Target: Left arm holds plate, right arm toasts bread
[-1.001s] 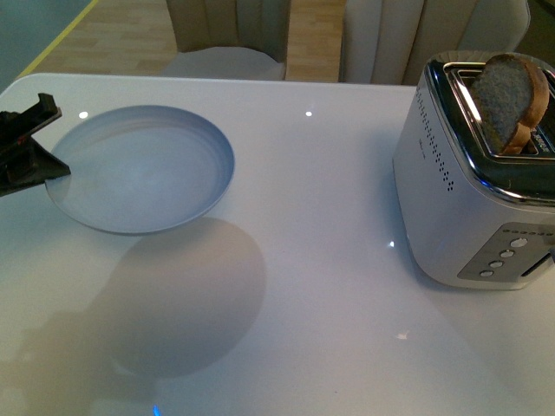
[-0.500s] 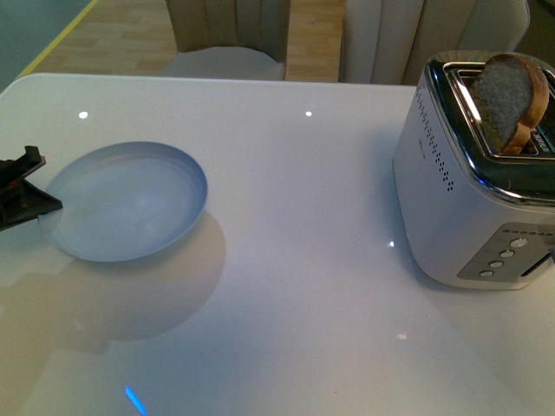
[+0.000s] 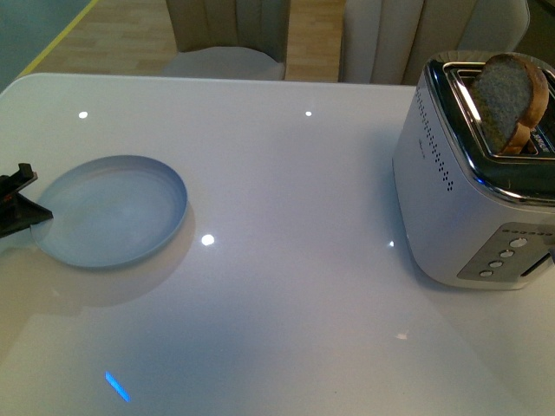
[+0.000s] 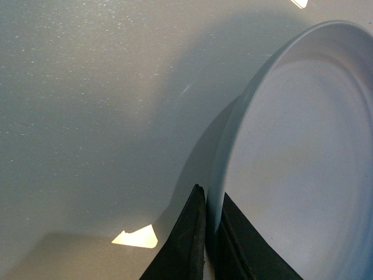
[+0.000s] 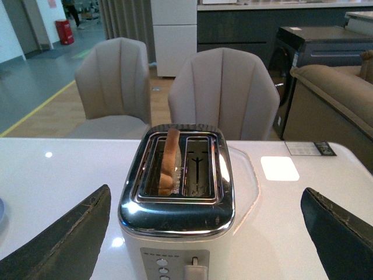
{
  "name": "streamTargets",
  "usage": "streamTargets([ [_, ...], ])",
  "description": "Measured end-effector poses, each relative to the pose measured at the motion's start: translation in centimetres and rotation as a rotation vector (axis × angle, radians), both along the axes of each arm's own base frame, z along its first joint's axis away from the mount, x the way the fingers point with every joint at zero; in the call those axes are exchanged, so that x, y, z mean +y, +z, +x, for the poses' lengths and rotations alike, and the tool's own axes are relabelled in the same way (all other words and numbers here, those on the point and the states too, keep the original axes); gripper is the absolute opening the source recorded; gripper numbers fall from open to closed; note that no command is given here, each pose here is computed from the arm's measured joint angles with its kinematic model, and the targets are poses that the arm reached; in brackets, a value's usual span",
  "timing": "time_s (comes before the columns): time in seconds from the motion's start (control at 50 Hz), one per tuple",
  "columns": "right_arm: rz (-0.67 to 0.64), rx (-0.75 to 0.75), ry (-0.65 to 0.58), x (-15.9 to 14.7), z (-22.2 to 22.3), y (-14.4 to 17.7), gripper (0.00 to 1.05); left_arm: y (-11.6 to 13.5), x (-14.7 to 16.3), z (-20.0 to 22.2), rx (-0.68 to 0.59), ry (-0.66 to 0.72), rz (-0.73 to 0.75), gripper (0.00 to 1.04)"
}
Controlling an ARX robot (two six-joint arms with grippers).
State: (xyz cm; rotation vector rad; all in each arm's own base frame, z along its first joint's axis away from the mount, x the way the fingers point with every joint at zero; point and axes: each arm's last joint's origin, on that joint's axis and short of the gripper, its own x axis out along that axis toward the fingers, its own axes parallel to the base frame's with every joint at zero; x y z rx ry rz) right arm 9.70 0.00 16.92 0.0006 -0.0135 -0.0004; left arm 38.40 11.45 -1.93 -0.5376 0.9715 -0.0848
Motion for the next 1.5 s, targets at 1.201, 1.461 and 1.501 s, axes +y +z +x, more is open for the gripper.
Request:
streamTargets([
  [1.201, 0.000, 0.000, 0.000, 0.0, 0.0, 0.0, 0.96, 10.9, 2.1, -0.8, -0.346, 0.043, 0.111, 0.98],
  [1.461, 0.000, 0.000, 0.000, 0.0, 0.0, 0.0, 0.96, 17.1, -1.0, -4.7, -0.536, 0.056, 0.133, 0.98],
  [1.501, 0.000, 0.000, 0.000, 0.0, 0.0, 0.0, 0.96, 18.1, -2.0, -5.7, -0.571, 0.052, 0.132, 0.98],
])
